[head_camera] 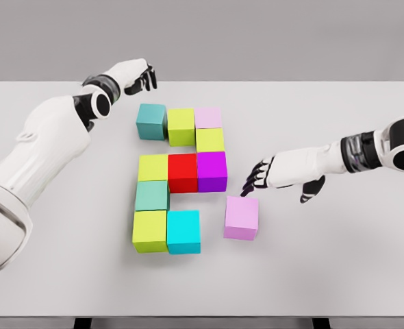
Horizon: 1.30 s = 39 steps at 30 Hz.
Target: Assemble the squares on the desktop into the number 2
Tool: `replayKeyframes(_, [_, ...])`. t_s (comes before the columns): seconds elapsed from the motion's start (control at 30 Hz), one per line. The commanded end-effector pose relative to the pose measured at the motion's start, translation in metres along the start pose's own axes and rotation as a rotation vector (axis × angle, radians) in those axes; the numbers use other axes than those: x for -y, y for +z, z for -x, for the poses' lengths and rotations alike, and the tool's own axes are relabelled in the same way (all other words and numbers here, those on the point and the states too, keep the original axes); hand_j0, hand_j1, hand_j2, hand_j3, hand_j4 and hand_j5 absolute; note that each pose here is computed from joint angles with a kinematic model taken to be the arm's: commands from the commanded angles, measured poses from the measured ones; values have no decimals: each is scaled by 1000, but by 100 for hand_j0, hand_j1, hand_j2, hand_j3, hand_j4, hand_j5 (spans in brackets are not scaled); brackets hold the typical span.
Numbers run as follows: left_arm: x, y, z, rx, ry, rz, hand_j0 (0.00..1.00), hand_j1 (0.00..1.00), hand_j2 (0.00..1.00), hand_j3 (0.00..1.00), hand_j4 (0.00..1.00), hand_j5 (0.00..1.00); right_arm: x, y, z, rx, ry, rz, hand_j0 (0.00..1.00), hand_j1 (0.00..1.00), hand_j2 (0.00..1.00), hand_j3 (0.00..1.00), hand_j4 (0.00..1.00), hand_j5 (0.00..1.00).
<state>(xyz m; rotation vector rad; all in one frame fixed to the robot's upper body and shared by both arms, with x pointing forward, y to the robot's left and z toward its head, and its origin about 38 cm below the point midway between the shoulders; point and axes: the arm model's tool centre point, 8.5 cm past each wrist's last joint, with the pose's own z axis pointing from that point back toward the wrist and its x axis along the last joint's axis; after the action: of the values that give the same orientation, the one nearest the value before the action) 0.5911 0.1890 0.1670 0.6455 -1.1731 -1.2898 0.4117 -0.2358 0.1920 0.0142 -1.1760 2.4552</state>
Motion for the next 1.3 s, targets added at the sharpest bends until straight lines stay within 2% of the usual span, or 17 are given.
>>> replayKeyframes(0.0, [10, -6, -7, -12, -12, -3, 30, 30, 30, 30, 30, 30, 0, -2, -3, 10, -1, 0, 100, 100, 100, 100, 100, 100])
replayKeyframes(0.33, [11, -7, -13, -4, -32, 6, 31, 31, 31, 31, 31, 31, 4, -7, -14, 44, 20, 3, 100, 100, 100, 100, 100, 100])
replayKeyframes(0.5, [11, -6, -9, -11, -34, 12, 31, 31, 31, 31, 31, 31, 5, -9, -16, 52, 25, 3, 100, 100, 100, 100, 100, 100])
replayKeyframes(0.6, [11, -6, -9, -14, -35, 13, 31, 31, 31, 31, 31, 31, 4, -4, -10, 30, 12, 5, 100, 100, 100, 100, 100, 100])
replayKeyframes(0.7, [11, -6, -8, -16, -37, 13, 31, 31, 31, 31, 31, 31, -1, 4, 6, -17, -17, 5, 100, 100, 100, 100, 100, 100])
replayKeyframes(0.83, [12, -6, -8, -15, -38, 15, 31, 31, 31, 31, 31, 31, -3, 14, 10, -41, -23, 0, 100, 100, 100, 100, 100, 100])
replayKeyframes(0.9, [14, -6, -8, -13, -57, 22, 31, 31, 31, 31, 31, 31, -13, 31, 14, -76, -34, -14, 93, 93, 93, 93, 93, 93])
replayKeyframes(1.03, [14, -6, -8, -14, -57, 21, 31, 31, 31, 31, 31, 31, -6, 38, 13, -84, -17, -6, 78, 78, 78, 78, 78, 78])
replayKeyframes(1.07, [15, -6, -7, -16, -57, 22, 31, 31, 31, 31, 31, 31, -5, 39, 13, -86, -17, 2, 71, 71, 71, 71, 71, 71])
replayKeyframes(1.1, [15, -6, -6, -18, -57, 21, 31, 31, 31, 31, 31, 31, 4, 44, 15, -98, -11, 43, 60, 60, 60, 60, 60, 60])
replayKeyframes(1.13, [15, -6, -6, -18, -57, 21, 31, 31, 31, 31, 31, 31, 4, 47, 16, -107, -25, 83, 51, 51, 51, 51, 51, 51])
replayKeyframes(1.2, [17, -6, -5, -19, -56, 22, 31, 31, 31, 31, 31, 31, 6, 61, 20, -137, -39, 144, 41, 41, 41, 41, 41, 41])
replayKeyframes(1.27, [20, -6, -4, -20, -55, 24, 31, 31, 31, 31, 31, 31, 4, 73, 22, -164, -46, 161, 31, 31, 31, 31, 31, 31])
